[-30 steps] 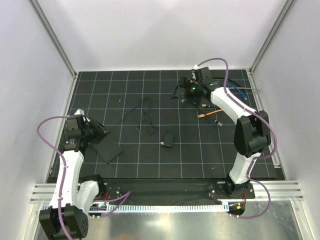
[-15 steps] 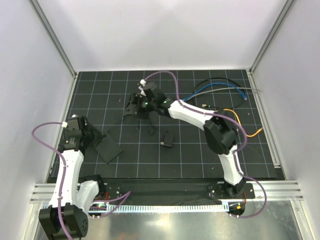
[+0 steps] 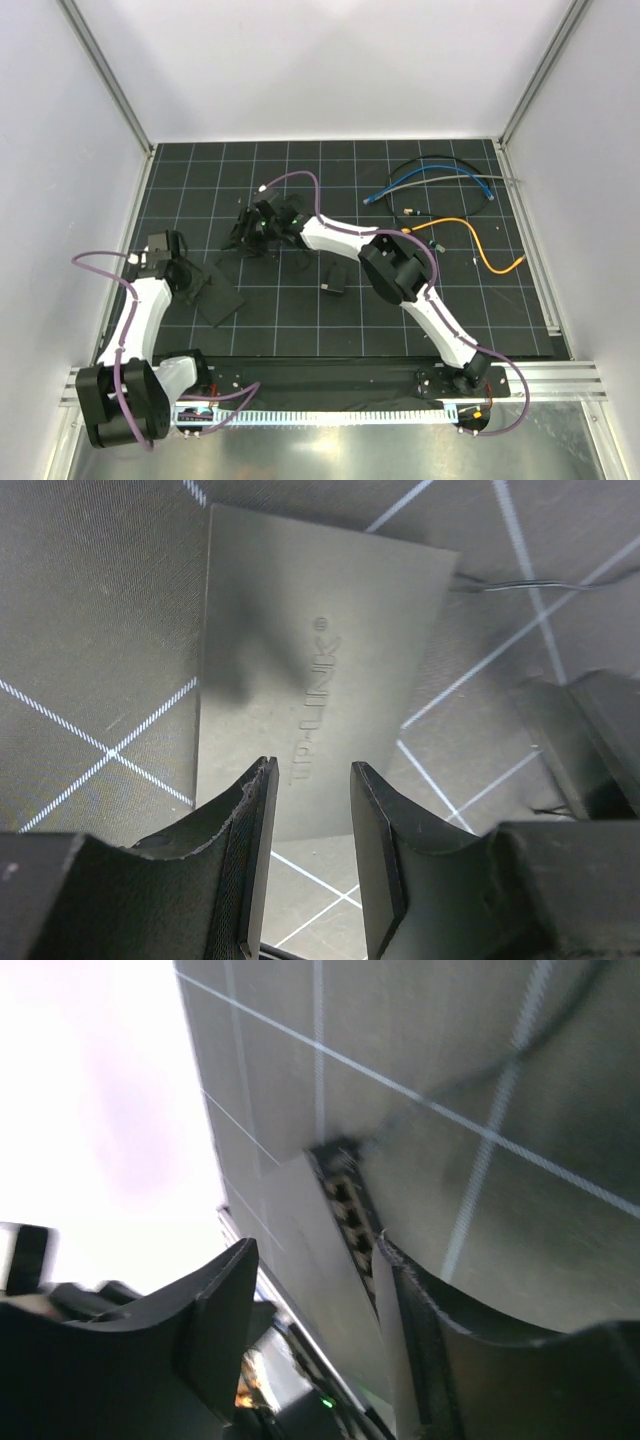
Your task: Pull the plug from the switch port
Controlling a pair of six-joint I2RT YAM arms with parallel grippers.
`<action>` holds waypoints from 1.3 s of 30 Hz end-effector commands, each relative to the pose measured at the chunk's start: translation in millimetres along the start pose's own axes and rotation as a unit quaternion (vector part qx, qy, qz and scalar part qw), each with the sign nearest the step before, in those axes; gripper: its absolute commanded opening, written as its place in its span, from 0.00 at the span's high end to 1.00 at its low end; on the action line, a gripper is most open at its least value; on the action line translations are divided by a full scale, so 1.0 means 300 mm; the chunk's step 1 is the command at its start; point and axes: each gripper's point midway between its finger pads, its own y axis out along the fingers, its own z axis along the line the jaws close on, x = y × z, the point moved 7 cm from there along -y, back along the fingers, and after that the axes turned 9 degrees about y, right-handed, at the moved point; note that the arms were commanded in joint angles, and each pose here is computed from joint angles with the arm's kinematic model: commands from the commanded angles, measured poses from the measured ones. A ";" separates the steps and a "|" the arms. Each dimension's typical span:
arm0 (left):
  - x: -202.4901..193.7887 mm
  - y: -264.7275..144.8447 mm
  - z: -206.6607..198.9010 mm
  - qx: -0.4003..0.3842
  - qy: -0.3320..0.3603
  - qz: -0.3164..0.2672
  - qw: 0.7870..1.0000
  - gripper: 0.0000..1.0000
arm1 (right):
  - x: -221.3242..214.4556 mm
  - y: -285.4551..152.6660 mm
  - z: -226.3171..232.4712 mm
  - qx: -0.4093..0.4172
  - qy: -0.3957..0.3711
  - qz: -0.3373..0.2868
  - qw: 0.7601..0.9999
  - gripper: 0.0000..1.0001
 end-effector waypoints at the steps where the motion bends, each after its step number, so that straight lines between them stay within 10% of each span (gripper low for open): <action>1: 0.009 0.034 -0.008 -0.001 -0.015 0.003 1.000 0.60 | 0.029 0.007 0.092 0.023 0.018 -0.022 0.999 0.48; 39: -0.047 0.120 0.035 0.020 -0.018 0.059 0.998 0.62 | -0.052 0.227 0.004 -0.021 0.098 -0.025 0.995 0.66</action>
